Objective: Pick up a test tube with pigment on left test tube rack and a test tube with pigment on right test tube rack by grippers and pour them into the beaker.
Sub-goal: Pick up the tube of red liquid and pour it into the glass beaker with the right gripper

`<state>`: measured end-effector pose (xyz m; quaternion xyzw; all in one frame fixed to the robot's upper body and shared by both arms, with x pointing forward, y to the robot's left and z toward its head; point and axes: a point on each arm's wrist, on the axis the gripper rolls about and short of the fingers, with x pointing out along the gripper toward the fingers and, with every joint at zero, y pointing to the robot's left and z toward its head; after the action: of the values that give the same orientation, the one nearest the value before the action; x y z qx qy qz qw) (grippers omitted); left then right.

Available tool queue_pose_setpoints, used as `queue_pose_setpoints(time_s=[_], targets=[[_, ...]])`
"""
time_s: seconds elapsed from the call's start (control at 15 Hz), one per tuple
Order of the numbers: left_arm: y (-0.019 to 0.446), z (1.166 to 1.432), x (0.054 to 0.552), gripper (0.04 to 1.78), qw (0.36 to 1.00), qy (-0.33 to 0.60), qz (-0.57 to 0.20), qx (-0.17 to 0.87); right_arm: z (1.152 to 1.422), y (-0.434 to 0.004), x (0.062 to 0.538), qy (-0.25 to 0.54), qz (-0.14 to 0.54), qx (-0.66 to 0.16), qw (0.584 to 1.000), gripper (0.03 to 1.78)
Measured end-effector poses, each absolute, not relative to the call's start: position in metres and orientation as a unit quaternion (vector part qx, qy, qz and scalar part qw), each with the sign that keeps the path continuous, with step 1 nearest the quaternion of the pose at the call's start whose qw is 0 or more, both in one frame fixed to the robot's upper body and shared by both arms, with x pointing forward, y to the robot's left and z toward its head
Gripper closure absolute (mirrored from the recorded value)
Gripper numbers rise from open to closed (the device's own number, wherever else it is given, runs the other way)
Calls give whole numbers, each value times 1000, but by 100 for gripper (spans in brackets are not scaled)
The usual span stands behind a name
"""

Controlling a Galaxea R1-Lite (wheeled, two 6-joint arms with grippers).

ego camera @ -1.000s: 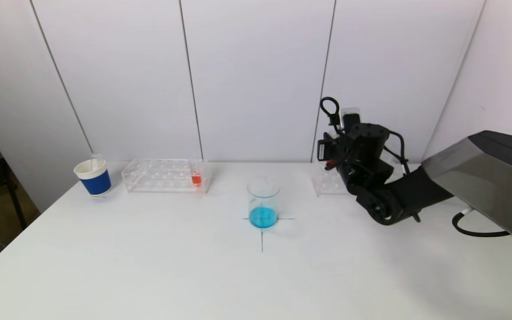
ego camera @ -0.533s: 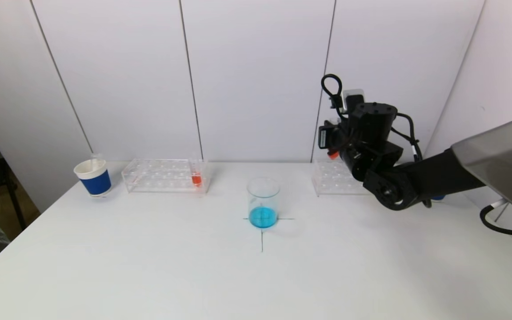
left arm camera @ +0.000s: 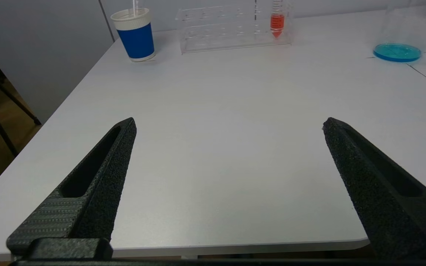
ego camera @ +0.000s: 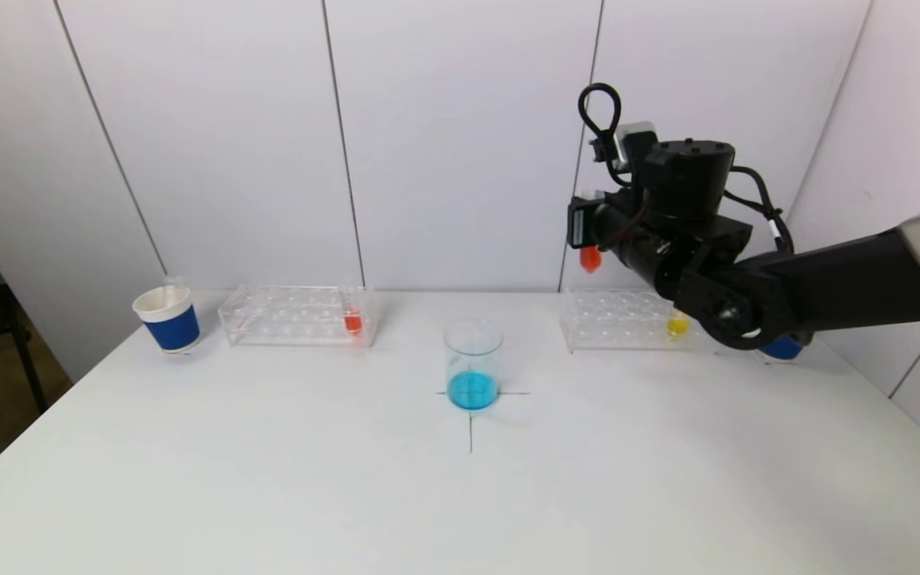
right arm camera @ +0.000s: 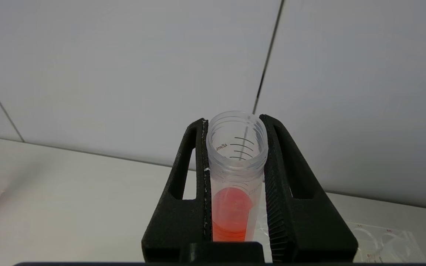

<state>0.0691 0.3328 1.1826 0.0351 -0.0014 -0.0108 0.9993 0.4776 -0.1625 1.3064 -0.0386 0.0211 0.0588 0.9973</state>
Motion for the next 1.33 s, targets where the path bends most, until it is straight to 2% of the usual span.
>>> queue_pose_setpoints(time_s=[0.47, 0.73, 1.0, 1.33], targets=[[333, 1183, 69, 6, 999, -1, -10, 35, 1329, -151, 460, 33, 150, -47, 987, 134], [333, 1183, 69, 6, 999, -1, -11, 35, 1333, -147, 453, 41, 242, -54, 968, 134], [333, 1183, 69, 6, 999, -1, -11, 35, 1335, -145, 442, 45, 324, -94, 940, 134], [333, 1183, 69, 6, 999, -1, -11, 35, 1328, -144, 445, 22, 359, -175, 917, 134]])
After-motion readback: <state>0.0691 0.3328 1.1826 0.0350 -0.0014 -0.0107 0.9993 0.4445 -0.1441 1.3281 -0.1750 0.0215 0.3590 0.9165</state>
